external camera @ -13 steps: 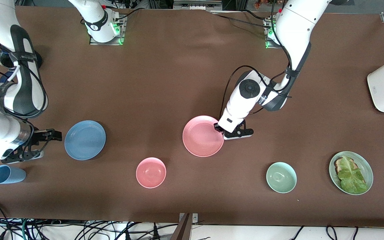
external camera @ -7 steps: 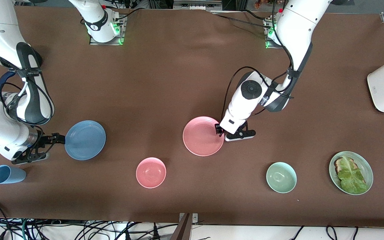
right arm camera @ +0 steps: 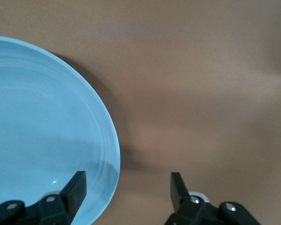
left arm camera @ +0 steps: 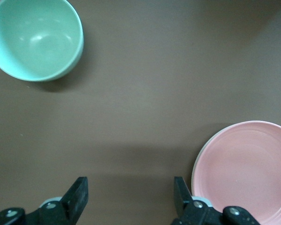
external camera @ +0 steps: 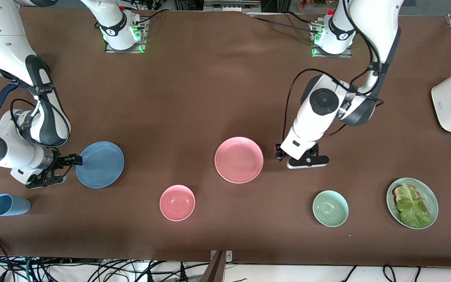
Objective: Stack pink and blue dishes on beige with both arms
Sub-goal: 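Release the pink plate while the right gripper grasps the blue plate, then withdraw the left gripper while the right gripper lifts the blue plate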
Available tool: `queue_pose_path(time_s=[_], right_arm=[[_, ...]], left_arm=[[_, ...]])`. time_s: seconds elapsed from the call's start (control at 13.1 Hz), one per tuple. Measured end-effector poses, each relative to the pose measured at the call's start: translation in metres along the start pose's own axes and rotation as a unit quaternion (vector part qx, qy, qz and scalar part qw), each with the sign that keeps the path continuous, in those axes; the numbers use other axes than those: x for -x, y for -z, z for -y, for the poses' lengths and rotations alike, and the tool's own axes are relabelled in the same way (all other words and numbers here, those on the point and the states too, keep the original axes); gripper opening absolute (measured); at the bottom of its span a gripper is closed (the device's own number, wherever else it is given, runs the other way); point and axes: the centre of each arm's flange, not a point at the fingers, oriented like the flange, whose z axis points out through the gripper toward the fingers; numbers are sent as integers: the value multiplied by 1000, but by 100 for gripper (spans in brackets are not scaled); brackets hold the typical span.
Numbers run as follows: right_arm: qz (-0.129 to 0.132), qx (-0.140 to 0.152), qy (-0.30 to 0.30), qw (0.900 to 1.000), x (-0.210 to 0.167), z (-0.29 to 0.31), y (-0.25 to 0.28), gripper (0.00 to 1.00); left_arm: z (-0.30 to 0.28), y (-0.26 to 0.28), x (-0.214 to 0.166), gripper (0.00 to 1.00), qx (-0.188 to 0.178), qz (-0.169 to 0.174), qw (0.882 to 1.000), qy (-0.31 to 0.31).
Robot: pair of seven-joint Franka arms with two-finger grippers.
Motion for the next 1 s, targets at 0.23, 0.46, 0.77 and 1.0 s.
queue_pose_path(time_s=[0.23,0.46,0.77,1.0], right_arm=[[6,-2,-2,1000,2,-1,-8,63],[7,-3,-2,1000,3,-1,-9,44],[7,-6,-4,1000,3,-1,-10,32],[9,-7,-6,1000,4,-1,-12,26]], left_arm=[[47,45,-14,82,-19,11,1000,-22],[89,88,-23,82,-18,19,999,-46],[160,147,-35,85,-27,40,997,-65],[203,174,-45,96,-34,46,995,-83]])
